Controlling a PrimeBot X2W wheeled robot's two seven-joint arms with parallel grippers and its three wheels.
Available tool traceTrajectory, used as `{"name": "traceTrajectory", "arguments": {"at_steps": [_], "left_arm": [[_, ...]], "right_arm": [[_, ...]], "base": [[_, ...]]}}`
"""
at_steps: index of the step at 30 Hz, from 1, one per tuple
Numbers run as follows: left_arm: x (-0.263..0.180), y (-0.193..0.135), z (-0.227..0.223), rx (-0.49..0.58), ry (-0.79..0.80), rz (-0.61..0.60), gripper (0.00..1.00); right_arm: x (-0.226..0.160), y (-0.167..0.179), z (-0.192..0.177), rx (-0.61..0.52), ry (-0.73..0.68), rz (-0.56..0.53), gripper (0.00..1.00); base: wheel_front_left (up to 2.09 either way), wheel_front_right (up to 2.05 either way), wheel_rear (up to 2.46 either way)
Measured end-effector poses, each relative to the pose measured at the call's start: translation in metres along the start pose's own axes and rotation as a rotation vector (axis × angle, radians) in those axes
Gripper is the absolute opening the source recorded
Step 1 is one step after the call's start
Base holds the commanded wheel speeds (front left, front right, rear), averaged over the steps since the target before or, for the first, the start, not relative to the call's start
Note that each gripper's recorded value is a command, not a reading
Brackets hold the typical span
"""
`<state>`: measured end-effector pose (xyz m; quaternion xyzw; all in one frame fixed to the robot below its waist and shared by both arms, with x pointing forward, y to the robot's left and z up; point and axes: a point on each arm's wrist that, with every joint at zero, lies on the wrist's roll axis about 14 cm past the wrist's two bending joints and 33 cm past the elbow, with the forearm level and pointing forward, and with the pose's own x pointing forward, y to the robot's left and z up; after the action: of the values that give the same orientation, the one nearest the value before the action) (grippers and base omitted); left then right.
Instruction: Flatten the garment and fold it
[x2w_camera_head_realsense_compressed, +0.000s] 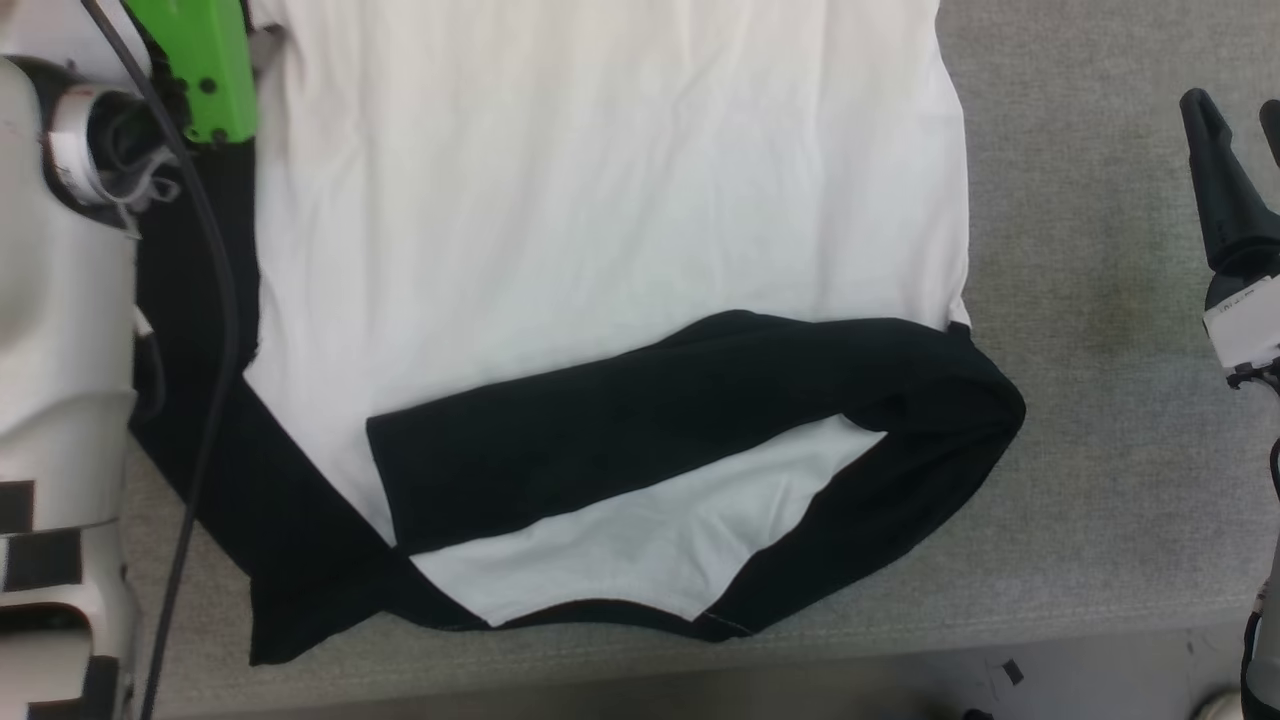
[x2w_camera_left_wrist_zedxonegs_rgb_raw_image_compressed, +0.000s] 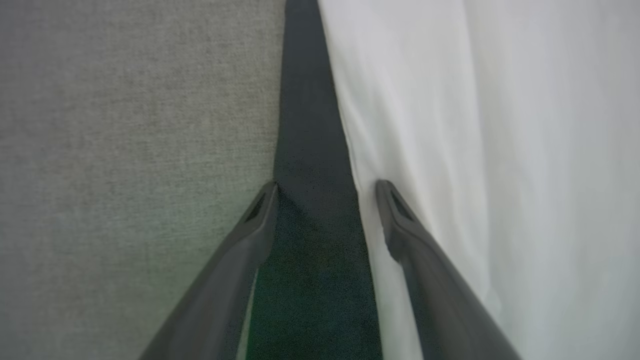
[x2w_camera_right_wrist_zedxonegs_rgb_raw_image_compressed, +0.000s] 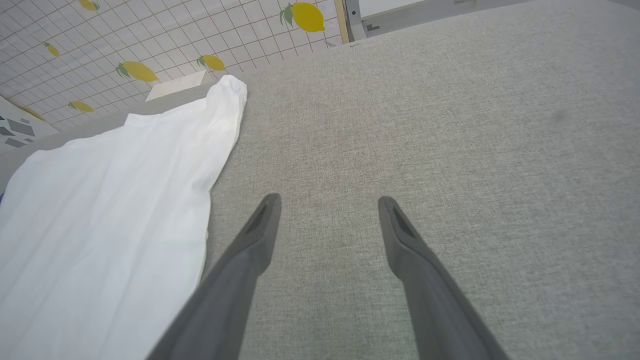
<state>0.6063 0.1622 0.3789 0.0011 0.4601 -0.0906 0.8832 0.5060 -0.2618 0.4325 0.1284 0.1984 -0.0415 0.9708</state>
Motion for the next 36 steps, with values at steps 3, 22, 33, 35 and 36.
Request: {"name": "traceTrajectory", "arguments": {"at_steps": [3,22,33,35,36], "left_arm": [[0.008,0.006,-0.002,0.026,0.009,0.035,1.00],[-0.001,0.025,0.001,-0.196,-0.019,0.044,1.00],[-0.013,0.022,0.022,-0.272,-0.118,-0.012,1.00],[-0.016,0.020,0.023,-0.249,-0.120,-0.012,1.00],[-0.017,0.020,0.024,-0.242,-0.119,-0.010,1.00]], "right_arm": [[0.001,-0.005,-0.006,-0.006,0.015,-0.016,1.00],[0.003,0.001,-0.005,-0.012,0.015,0.001,1.00],[0.003,0.000,-0.007,-0.010,0.023,-0.001,1.00],[0.003,-0.001,-0.008,-0.011,0.026,-0.003,1.00],[0.003,-0.001,-0.009,-0.012,0.028,-0.003,1.00]], "base": [[0.00,0.00,0.00],[0.00,0.00,0.00],[0.00,0.00,0.00],[0.00,0.00,0.00],[0.00,0.00,0.00]]}}
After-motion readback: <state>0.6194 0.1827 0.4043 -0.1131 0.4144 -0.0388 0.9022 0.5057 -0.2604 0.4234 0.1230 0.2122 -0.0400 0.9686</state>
